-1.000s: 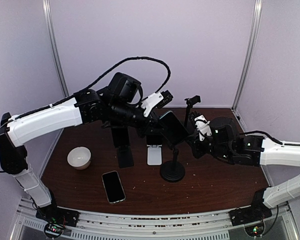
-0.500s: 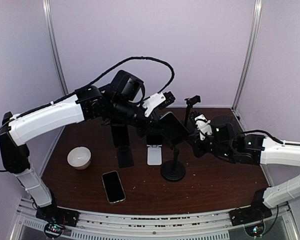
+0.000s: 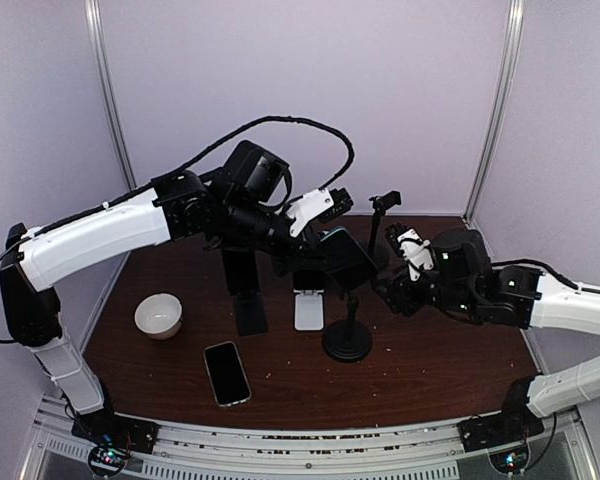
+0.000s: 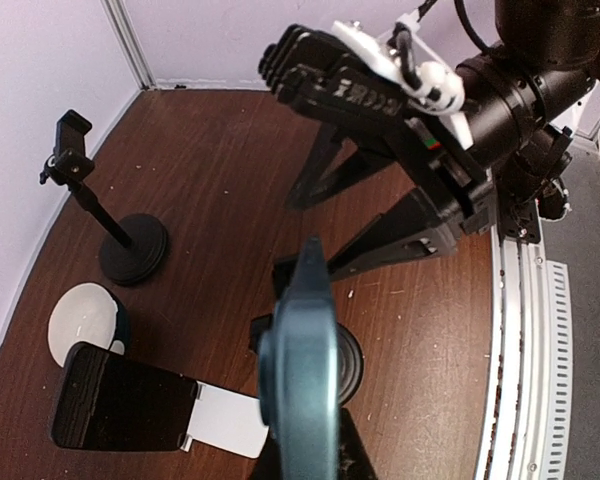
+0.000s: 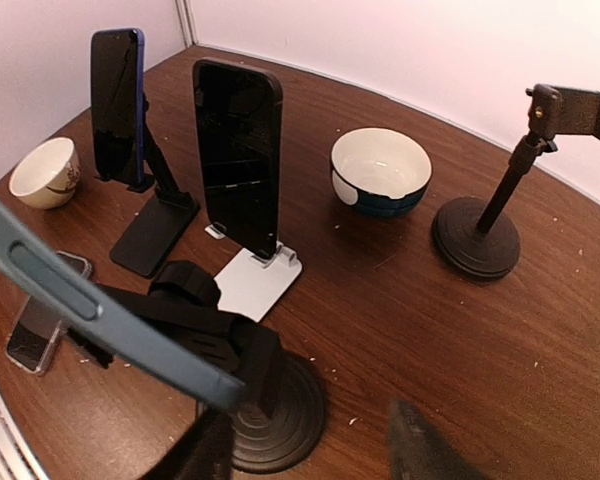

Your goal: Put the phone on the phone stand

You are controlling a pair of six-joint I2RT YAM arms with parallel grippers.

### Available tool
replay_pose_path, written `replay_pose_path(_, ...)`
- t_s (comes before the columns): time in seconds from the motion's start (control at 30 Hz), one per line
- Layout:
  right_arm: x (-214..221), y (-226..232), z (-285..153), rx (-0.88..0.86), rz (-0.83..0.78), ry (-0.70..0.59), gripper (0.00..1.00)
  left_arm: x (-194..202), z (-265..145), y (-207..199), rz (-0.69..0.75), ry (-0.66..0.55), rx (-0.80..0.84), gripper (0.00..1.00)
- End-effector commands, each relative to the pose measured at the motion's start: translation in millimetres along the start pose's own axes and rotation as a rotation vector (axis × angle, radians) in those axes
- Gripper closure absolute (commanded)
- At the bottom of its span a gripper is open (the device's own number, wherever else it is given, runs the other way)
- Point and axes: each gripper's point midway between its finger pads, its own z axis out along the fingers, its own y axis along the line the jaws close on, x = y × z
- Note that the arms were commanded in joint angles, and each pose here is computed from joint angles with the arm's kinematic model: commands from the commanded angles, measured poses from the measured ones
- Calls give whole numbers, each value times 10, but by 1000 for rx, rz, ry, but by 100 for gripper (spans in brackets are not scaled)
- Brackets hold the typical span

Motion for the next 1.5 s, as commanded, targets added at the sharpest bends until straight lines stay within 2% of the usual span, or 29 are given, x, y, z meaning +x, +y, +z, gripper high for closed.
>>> replay_pose_path(0.0,-1,-7,-265,-42,-45,5,28,254,28,5,15,98,16,100)
replay_pose_path(0.03,-3,5,-337,-58,-62,10,8,217,24,14,24,91,14,100)
replay_pose_path(0.07,-42,22,-420,-77,-81,4,1,199,23,22,32,92,13,100)
replay_pose_path(0.1,-105,40,-509,-95,-99,-9,0,199,29,24,37,98,15,100)
replay_pose_path(0.23,-372,319,-767,-265,-224,-67,0,305,75,41,37,143,10,100)
replay_pose_path(0.33,-478,569,-787,-409,-343,-35,1,340,78,22,24,160,21,100)
replay_pose_path(0.4,-577,613,-719,-443,-376,-7,4,329,72,13,22,157,26,100)
replay_pose_path(0.53,-716,629,-629,-503,-400,16,7,279,53,34,41,142,15,100)
replay_pose_path(0.67,-635,663,-601,-537,-383,24,8,2,56,-64,97,22,75,100)
replay_pose_path(0.8,-552,658,-583,-533,-335,-8,9,-206,69,-54,132,-22,91,100)
replay_pose_path(1.0,-521,639,-547,-523,-346,6,17,-363,-52,-220,176,-76,182,100)
replay_pose_path(1.37,-538,779,-642,-620,-334,-8,56,-489,-419,-495,235,-156,289,100)
replay_pose_path(1.47,-591,858,-687,-670,-323,-32,61,-559,-465,-544,235,-196,315,100)
